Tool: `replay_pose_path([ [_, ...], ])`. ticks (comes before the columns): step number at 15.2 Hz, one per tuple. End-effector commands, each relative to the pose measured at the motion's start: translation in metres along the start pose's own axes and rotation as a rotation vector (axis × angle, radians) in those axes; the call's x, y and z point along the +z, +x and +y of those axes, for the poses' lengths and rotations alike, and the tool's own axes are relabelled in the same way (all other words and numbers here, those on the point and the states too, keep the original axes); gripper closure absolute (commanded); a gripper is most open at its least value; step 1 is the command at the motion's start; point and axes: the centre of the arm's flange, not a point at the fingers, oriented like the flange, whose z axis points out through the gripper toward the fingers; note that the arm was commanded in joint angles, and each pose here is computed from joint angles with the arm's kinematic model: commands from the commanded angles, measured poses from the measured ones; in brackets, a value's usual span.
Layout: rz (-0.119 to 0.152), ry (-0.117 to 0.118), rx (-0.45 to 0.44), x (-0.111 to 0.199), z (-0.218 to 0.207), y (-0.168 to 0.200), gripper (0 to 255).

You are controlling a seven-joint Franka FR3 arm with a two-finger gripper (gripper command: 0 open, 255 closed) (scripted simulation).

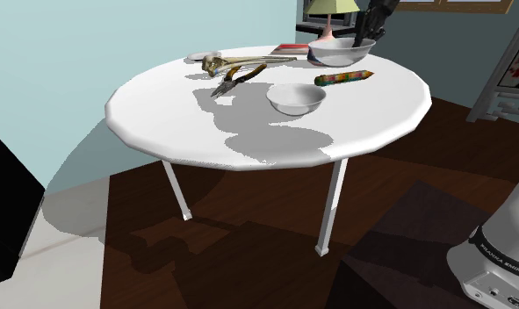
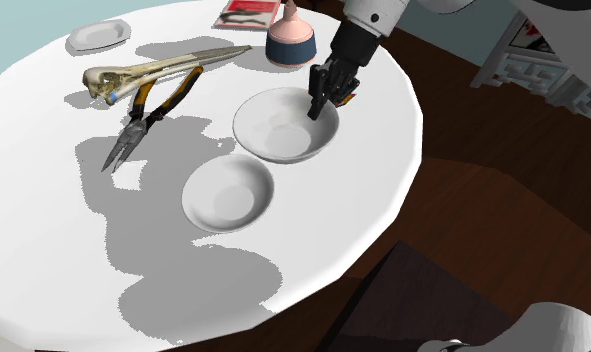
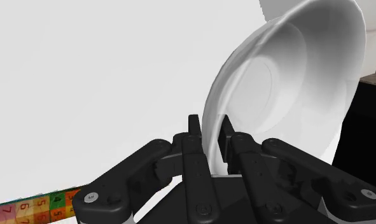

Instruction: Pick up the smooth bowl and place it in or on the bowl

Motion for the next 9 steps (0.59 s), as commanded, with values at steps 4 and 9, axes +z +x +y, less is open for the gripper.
replay_pose_path([
  [4, 0.001, 0.000, 0.001, 0.030, -0.058, 0.008, 255],
  [9, 0.001, 0.000, 0.001, 0.061, -0.116, 0.019, 255],
])
